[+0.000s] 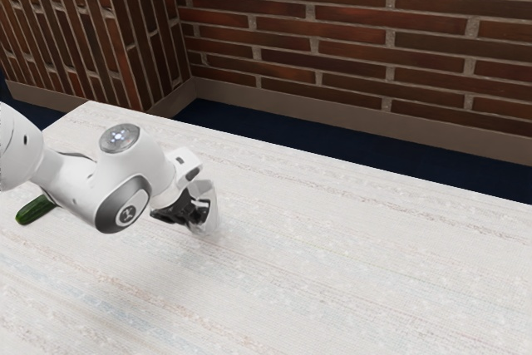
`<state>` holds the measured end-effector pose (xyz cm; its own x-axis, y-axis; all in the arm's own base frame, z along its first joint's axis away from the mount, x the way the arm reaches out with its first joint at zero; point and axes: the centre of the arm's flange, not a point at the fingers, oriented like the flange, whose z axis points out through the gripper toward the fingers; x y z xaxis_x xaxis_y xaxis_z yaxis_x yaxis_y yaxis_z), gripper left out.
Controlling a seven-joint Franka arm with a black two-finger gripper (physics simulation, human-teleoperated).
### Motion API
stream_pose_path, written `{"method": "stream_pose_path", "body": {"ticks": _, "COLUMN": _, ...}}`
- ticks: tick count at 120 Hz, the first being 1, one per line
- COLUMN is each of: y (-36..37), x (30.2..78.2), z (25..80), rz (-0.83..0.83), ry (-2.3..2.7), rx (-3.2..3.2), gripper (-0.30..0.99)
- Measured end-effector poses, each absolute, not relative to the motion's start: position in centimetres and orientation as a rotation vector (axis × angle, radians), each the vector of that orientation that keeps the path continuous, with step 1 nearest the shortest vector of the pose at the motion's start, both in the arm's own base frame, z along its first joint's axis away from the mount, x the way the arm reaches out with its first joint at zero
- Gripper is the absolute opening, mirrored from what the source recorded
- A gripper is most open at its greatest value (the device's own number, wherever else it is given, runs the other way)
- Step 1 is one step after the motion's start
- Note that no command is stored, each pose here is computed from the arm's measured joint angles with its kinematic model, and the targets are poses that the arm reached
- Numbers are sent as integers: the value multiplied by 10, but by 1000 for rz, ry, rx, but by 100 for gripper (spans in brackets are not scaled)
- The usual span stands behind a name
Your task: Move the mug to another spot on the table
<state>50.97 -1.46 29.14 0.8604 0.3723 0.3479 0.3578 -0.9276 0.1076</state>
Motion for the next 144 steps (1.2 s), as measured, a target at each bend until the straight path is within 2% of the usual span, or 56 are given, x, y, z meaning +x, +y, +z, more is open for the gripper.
{"method": "stream_pose_path", "body": {"ticks": 38, "y": -16, "x": 511, "z": 284, "rz": 554, "ry": 582, "rx": 3001, "gripper": -2}}
{"method": "stream_pose_path", "body": {"ticks": 72, "y": -17, "x": 511, "z": 282, "rz": 541, "ry": 590, "rx": 3002, "gripper": 34}}
{"method": "stream_pose_path", "body": {"ticks": 97, "y": -22, "x": 504, "z": 311, "rz": 494, "ry": 606, "rx": 3014, "gripper": 51}}
{"method": "stream_pose_path", "body": {"ticks": 117, "y": -39, "x": 485, "z": 392, "rz": 504, "ry": 575, "rx": 3008, "gripper": 61}}
{"method": "stream_pose_path", "body": {"ticks": 135, "y": -38, "x": 503, "z": 541, "rz": 586, "ry": 614, "rx": 2980, "gripper": 65}}
{"method": "stream_pose_path", "body": {"ticks": 144, "y": -35, "x": 530, "z": 596, "rz": 570, "ry": 625, "rx": 3004, "gripper": 66}}
